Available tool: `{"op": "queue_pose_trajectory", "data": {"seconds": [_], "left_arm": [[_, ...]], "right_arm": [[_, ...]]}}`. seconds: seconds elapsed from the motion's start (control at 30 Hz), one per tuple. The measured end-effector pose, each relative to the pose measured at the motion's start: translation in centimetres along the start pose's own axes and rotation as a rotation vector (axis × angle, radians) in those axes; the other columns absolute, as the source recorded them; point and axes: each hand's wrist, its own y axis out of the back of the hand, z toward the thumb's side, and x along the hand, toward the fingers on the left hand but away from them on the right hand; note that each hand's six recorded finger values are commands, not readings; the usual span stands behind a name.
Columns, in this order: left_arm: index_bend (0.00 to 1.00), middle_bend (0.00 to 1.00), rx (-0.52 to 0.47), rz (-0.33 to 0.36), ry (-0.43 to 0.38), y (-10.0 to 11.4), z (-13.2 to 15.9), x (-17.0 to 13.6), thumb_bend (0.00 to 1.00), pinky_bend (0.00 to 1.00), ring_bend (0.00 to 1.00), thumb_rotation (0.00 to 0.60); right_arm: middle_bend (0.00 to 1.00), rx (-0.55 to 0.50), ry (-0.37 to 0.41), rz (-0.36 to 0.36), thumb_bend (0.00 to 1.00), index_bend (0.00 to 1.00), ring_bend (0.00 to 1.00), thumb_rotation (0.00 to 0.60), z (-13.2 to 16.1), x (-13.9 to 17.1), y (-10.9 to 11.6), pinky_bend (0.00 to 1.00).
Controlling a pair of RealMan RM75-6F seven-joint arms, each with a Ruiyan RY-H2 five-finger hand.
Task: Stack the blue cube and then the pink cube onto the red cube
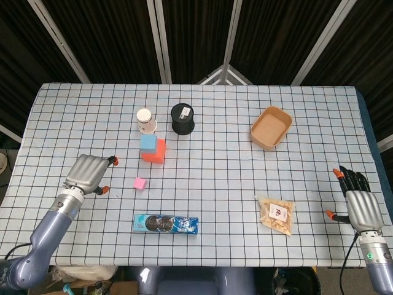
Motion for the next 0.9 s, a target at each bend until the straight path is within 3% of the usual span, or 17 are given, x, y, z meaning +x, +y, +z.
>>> {"op": "queue_pose_trajectory", "data": {"seconds": [0.4,0.53,0.67,0.9], "left_arm": [[0.30,0.84,0.016,-0.053,-0.029,-4.3,1.4,3.5,0.27,0.73,0.69,0.600],[0.31,0.84,0.023,-0.062,-0.039,-5.0,2.0,4.2,0.27,0.73,0.69,0.600],[0.32,0.84,0.028,-0.070,-0.044,-5.5,2.5,5.0,0.27,0.73,0.69,0.600],[0.33,0.84,0.046,-0.069,-0.058,-5.8,3.6,5.8,0.27,0.73,0.69,0.600]], "right_arm": [[0.04,0.002,-0.006,0.003,0.09,0.00,0.03,0.600,-0.1,0.0,-0.1,0.04],[0.04,-0.005,-0.013,-0.001,0.10,0.00,0.03,0.600,-0.2,1.1,-0.9,0.04],[0.04,-0.008,-0.015,-0.035,0.09,0.00,0.03,0.600,-0.2,0.9,-0.2,0.04],[0.04,0.004,-0.014,0.004,0.09,0.00,0.03,0.600,-0.3,-0.1,-0.2,0.04]]}}
